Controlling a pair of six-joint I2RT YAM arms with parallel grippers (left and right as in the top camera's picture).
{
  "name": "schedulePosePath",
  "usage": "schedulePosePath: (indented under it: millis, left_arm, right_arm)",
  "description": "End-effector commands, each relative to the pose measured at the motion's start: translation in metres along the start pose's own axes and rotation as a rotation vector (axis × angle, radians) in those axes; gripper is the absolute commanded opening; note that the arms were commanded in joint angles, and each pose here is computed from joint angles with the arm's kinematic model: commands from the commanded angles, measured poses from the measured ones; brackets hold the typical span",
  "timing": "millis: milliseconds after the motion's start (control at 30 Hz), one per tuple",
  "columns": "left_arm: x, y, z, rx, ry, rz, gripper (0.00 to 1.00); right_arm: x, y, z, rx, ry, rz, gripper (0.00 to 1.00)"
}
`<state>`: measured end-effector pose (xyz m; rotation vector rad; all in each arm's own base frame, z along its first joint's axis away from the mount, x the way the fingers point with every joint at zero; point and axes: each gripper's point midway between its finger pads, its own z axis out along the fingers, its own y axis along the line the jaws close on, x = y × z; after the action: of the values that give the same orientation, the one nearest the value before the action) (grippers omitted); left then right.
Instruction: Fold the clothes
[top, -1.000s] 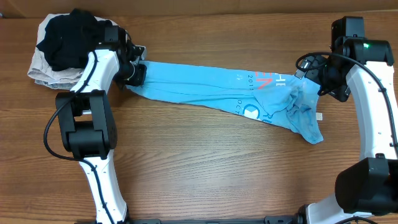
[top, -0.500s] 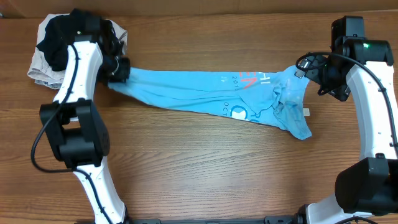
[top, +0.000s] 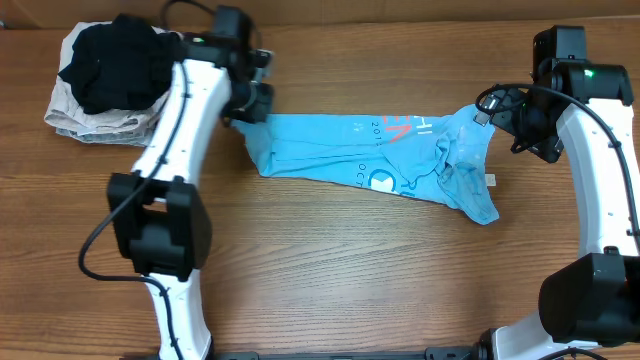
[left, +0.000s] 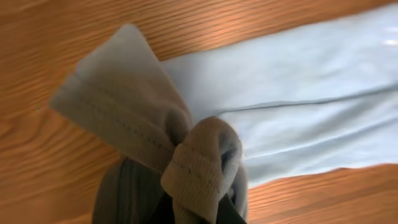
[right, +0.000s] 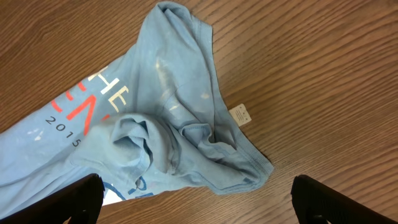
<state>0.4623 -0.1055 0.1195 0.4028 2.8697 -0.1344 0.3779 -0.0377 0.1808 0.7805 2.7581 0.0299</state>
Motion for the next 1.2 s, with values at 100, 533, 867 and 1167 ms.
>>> schedulePosePath:
  millis: [100, 533, 867, 1167]
  left_arm:
    - [-0.007, -0.056, 0.016, 0.023, -0.004, 0.138, 0.06]
    - [-0.004, -0.120, 0.059, 0.057, 0.016, 0.265, 0.13]
    - [0.001, -0.155, 0.050, 0.176, 0.023, 0.292, 0.52]
    - [-0.009, -0.122, 0.025, 0.106, 0.028, 0.188, 0.61]
  right_arm:
    - [-0.005, -0.001, -0.009, -0.014, -0.026, 0.005, 1.00]
    - [-0.005, -0.001, -0.009, -0.015, -0.026, 0.005, 1.00]
    - [-0.005, -0.001, -0.009, -0.014, -0.025, 0.005, 1.00]
    - [-0.007, 0.000, -0.007, -0.016, -0.030, 0.005, 1.00]
